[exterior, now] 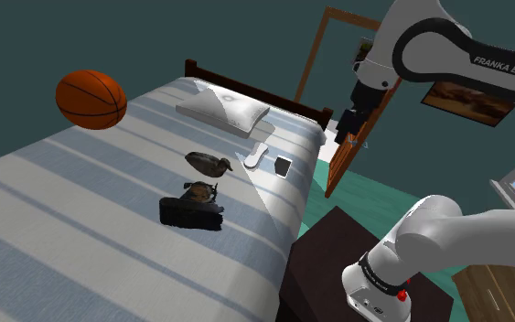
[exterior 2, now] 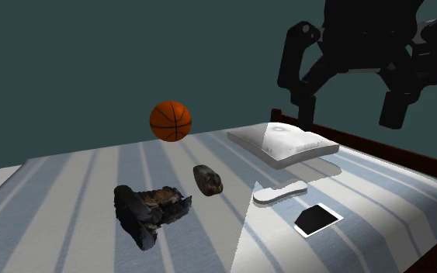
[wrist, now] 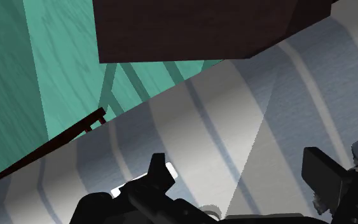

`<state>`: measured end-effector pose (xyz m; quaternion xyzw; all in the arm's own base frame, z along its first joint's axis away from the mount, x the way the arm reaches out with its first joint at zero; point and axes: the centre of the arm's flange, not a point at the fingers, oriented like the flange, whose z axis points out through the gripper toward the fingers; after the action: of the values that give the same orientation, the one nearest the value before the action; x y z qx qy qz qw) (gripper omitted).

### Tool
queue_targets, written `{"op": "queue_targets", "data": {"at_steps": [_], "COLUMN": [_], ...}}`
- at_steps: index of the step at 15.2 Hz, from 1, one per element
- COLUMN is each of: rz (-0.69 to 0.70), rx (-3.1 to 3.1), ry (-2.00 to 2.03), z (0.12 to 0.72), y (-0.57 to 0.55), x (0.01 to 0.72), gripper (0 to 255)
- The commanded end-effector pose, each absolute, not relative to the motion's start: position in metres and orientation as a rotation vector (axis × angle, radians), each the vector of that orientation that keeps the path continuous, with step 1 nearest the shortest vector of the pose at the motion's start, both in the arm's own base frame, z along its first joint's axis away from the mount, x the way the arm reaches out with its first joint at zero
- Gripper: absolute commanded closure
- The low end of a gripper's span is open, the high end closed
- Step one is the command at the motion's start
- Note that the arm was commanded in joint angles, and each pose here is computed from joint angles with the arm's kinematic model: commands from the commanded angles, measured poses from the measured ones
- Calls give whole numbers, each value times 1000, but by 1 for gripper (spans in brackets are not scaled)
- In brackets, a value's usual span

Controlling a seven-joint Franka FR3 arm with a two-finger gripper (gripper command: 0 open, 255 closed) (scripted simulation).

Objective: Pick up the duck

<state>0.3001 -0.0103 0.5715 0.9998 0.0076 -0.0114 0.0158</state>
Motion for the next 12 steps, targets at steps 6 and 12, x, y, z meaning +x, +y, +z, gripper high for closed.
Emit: {"op": "queue_targets", "data": {"at_steps": [6, 12], "rz": [-62, -95], "rx": [3111, 3110], "ry": [111, 217], "z": [541, 502], "y": [3, 24], "x": [359, 428], "gripper": [0, 0]}}
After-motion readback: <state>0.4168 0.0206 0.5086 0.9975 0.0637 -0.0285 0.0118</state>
